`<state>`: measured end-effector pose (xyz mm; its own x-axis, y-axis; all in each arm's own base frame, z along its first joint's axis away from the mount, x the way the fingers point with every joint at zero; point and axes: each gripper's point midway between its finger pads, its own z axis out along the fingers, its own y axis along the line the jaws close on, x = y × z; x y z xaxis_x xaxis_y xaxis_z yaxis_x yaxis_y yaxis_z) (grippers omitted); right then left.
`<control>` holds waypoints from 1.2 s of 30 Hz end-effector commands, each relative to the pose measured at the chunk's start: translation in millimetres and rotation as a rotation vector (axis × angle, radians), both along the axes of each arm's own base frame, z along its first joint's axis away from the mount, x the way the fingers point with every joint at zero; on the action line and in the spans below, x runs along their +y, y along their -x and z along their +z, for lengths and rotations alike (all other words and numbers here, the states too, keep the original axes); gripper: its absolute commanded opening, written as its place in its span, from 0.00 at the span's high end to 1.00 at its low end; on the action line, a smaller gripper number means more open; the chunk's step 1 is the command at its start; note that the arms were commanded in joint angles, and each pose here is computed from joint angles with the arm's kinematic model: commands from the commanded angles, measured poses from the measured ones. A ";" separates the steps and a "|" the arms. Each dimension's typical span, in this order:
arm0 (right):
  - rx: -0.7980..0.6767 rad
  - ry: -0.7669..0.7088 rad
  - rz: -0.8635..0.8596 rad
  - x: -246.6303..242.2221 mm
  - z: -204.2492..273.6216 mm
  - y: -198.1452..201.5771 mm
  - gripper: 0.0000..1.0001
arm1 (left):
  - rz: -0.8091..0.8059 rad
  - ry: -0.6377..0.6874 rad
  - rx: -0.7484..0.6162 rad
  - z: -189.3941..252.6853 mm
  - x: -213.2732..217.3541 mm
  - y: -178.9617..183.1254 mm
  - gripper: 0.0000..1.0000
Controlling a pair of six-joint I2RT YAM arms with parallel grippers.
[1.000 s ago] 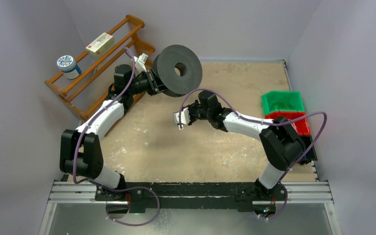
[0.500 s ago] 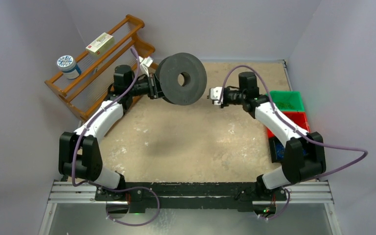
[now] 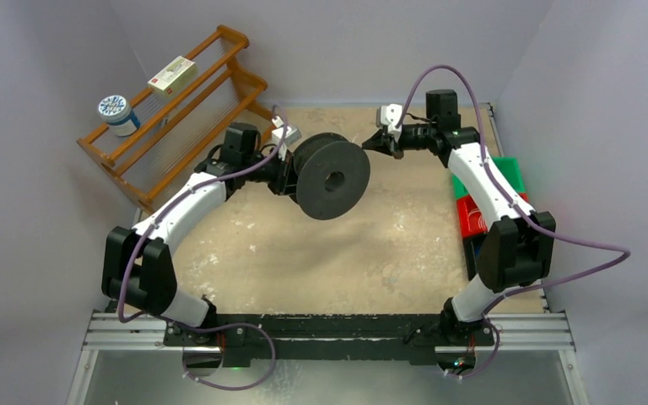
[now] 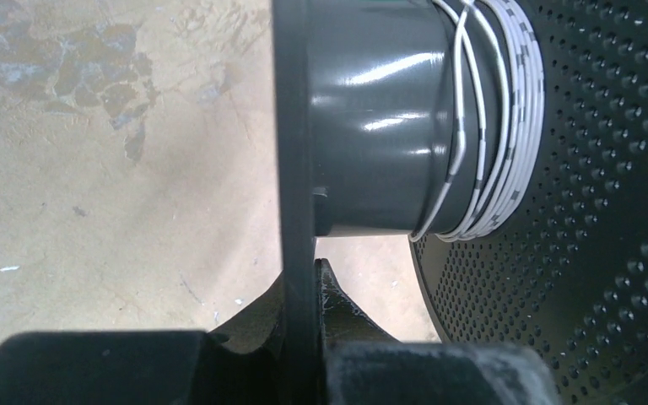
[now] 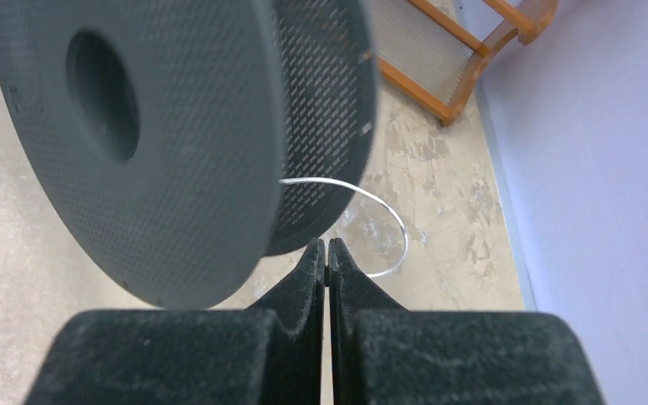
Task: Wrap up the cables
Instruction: Wrap the cable around the cable reel.
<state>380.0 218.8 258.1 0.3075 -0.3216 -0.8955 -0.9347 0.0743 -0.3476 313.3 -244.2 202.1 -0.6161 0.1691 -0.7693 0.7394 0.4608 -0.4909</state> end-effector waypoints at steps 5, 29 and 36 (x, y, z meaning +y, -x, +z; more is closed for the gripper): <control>0.127 -0.044 0.000 4.6 38.7 5.1 1.00 | 0.076 -0.180 -0.288 15.0 -0.8 -25.9 1.00; 0.408 -0.159 0.268 105.2 53.7 69.6 1.00 | 0.547 -0.366 -0.294 -8.2 16.0 -81.1 1.00; 0.383 -0.101 0.274 127.9 22.8 81.4 1.00 | 0.532 -0.249 -0.171 -9.4 -4.5 -75.5 1.00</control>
